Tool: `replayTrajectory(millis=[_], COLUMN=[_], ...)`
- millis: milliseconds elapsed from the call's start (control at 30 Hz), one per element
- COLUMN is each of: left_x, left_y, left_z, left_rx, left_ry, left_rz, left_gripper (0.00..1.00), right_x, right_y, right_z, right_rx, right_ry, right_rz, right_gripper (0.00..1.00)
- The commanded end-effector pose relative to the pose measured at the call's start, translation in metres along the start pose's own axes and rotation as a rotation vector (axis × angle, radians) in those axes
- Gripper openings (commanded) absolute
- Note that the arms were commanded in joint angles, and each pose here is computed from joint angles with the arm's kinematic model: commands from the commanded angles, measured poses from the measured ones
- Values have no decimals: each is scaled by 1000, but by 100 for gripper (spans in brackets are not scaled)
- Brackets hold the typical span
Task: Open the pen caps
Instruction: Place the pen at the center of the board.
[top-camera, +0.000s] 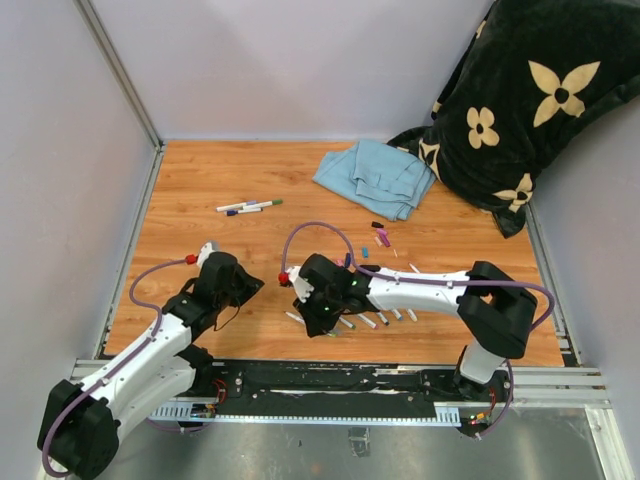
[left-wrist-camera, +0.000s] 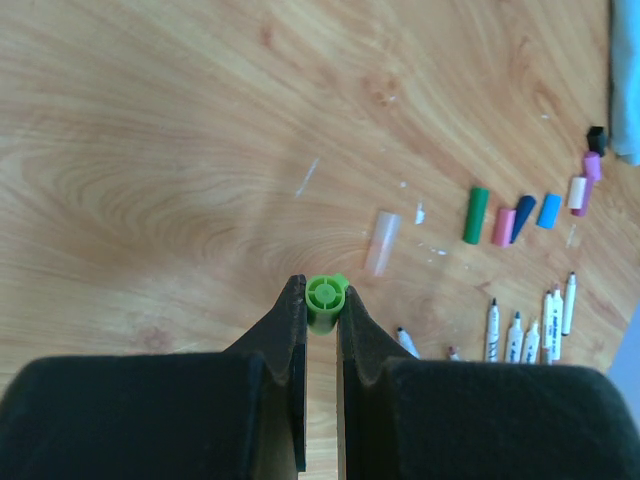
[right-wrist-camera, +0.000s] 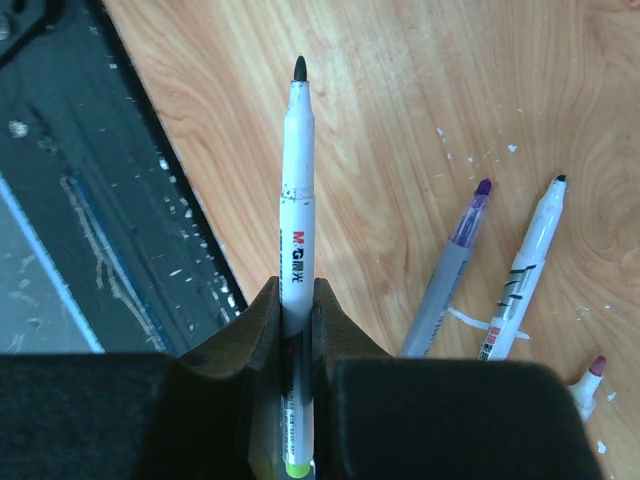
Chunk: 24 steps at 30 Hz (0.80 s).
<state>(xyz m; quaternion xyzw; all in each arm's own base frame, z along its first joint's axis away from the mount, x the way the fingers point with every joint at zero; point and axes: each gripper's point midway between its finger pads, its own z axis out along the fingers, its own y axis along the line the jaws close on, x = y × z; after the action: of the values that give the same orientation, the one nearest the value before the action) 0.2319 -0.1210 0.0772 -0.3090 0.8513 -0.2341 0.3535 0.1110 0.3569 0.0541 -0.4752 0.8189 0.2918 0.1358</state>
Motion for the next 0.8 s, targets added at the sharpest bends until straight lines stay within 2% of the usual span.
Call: replayTrajectory(millis=[0,200,367,467,567,767], left_x=[4,6,8,9,8,8], left_y=[8,7,7,6,5,5], left_z=[6,10,13,13,13,12], left_rx=[-9,-13,-3,1,5,8], left_ry=[-3,8,13,15,15,13], left_rz=[-34,-26,-30,-31,-29,-27], left_gripper=[0,0,0,0,0,0], right_x=[12,20,25,30,35,39], right_y=[-10,-22,-27,-30,-33,-40], right_z=[11,19,23,26,29,31], right_rx=[119,214,256,282,310,342], right_ry=[56,80,106,127,154,178], right_rz=[0,-23,-40,-56,-74,-82], right_gripper=[1,2,7,14,15,26])
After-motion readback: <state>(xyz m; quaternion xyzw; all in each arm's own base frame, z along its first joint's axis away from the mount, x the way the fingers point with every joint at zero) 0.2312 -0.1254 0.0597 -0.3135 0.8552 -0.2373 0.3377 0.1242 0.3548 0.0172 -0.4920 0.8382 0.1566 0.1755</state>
